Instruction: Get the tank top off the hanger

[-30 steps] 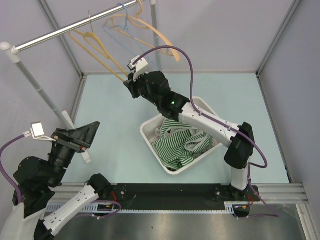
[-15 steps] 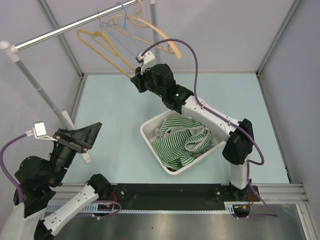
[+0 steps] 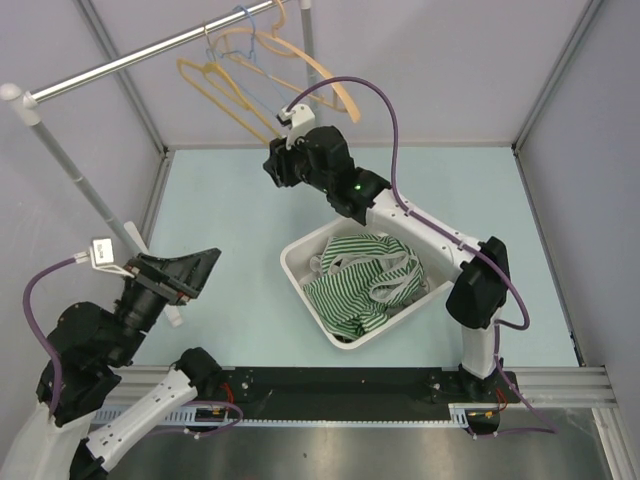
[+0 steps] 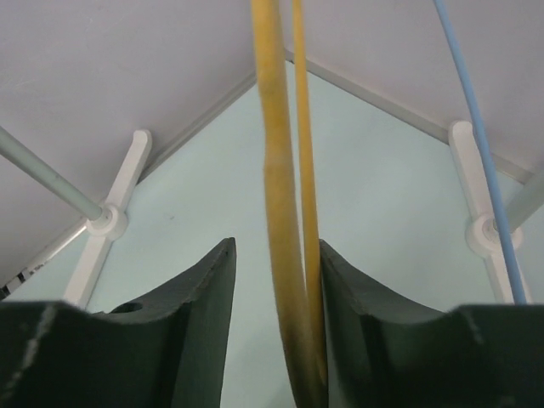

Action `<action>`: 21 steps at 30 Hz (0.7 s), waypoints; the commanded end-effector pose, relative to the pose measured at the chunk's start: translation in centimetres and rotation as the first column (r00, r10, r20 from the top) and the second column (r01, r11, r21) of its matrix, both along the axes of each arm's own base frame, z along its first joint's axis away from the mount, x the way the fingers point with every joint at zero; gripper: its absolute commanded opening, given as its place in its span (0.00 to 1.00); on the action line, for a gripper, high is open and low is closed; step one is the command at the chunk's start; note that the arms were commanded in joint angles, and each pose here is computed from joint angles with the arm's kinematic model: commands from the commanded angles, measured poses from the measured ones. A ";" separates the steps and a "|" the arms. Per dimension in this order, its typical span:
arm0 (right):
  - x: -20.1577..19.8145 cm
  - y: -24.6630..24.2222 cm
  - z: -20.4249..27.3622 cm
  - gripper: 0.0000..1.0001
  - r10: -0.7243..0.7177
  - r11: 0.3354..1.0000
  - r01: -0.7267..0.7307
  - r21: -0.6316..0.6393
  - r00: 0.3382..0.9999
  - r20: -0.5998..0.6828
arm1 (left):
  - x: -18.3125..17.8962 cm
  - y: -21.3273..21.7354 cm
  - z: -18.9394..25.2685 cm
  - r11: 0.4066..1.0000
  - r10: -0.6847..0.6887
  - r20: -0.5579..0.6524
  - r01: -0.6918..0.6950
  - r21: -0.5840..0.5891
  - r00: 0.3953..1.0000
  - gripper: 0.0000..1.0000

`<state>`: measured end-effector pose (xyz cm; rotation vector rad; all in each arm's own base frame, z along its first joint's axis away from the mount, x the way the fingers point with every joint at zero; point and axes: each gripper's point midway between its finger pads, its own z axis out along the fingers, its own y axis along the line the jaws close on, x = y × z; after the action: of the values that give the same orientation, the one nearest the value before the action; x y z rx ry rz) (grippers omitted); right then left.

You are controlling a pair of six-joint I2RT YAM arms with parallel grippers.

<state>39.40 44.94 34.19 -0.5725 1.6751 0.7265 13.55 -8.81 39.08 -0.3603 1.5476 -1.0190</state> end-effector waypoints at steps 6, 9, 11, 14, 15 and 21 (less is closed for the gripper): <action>-4.5 -2.6 5.7 0.69 -0.047 0.999 0.047 -0.007 0.998 0.050 | 0.9 -3.5 -1.6 0.994 -0.112 -0.065 0.112 0.004 0.992 0.85; -6.1 -3.8 5.9 0.93 -0.084 0.996 0.085 -0.031 0.996 0.031 | 0.9 -5.2 -2.4 0.983 -0.182 -0.092 0.183 0.008 0.979 0.85; -7.2 -5.1 5.4 0.97 -0.108 0.993 0.108 -0.052 0.994 0.010 | 1.2 -6.2 -2.9 0.977 -0.211 -0.112 0.213 0.006 0.971 0.85; -9.0 -7.3 5.8 1.00 -0.129 0.991 0.128 -0.033 0.992 -0.019 | 1.4 -7.8 -3.6 0.962 -0.270 -0.134 0.272 -0.002 0.953 0.85; -9.4 -7.9 3.9 1.00 -0.133 0.989 0.130 -0.063 0.990 -0.045 | 1.4 -8.4 -3.7 0.954 -0.296 -0.135 0.299 -0.004 0.945 0.85; -13.7 -14.1 1.0 1.00 -0.187 0.982 0.184 -0.036 0.975 -0.120 | 1.8 -12.2 -5.4 0.898 -0.436 -0.154 0.439 -0.016 0.887 0.86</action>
<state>27.62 34.53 36.33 -0.4880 1.7900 0.6160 15.63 -18.38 33.07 -0.1691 1.8406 -1.2124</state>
